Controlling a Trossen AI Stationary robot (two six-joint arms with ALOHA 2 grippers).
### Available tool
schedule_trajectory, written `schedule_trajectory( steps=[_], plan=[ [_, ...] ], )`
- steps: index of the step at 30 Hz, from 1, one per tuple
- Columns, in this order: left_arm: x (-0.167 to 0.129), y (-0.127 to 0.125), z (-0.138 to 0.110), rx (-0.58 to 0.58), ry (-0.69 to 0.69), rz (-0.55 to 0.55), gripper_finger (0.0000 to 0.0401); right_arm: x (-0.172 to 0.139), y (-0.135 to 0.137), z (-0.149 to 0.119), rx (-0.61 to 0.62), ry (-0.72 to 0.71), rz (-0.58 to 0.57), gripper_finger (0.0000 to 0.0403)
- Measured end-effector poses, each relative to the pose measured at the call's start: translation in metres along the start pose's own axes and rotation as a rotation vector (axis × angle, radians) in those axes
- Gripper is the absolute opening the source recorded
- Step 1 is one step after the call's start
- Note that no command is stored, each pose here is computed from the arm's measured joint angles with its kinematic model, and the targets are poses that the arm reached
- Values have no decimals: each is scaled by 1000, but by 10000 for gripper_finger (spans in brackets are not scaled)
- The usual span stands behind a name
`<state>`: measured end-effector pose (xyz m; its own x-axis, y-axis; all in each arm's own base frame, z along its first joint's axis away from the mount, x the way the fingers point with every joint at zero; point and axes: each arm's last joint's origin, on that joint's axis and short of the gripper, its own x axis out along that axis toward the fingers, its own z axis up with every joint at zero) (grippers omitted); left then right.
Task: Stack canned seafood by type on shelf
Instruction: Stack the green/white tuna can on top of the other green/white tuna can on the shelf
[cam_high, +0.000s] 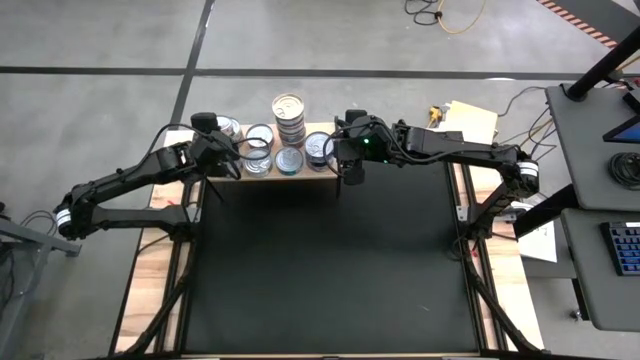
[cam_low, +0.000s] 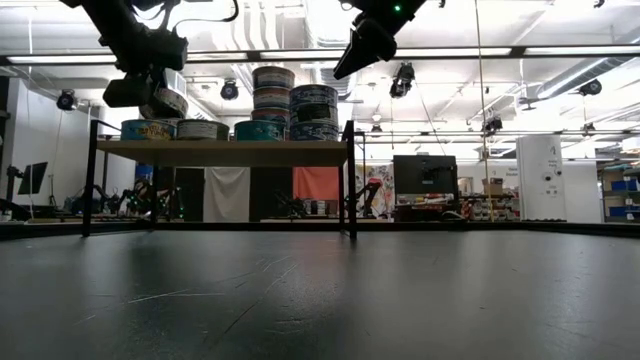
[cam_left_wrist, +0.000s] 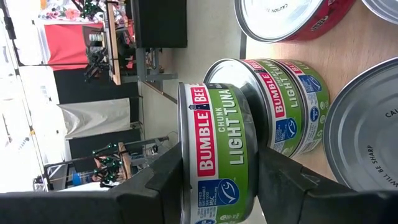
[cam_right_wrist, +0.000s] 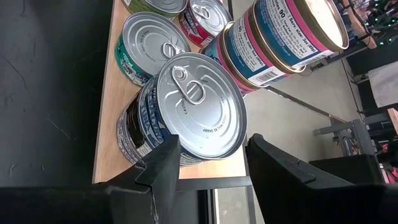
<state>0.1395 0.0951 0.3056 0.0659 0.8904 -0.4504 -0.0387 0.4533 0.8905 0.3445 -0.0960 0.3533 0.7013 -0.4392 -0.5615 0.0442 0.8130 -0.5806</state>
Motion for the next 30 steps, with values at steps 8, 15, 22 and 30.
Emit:
schedule_trajectory(
  steps=[8, 15, 22, 30],
  plan=[
    [0, 0, 0, 17, 0, 0, 151, 0, 0, 0, 0, 0, 0, 178],
    [0, 0, 0, 24, -1, 1, 151, 0, 0, 0, 7, 0, 0, 176],
    [0, 0, 0, 27, 1, -2, 151, 0, 0, 0, 7, 1, 1, 165],
    [0, 0, 0, 17, -7, -8, 164, 0, 0, 0, 7, 1, 1, 170]
  ],
)
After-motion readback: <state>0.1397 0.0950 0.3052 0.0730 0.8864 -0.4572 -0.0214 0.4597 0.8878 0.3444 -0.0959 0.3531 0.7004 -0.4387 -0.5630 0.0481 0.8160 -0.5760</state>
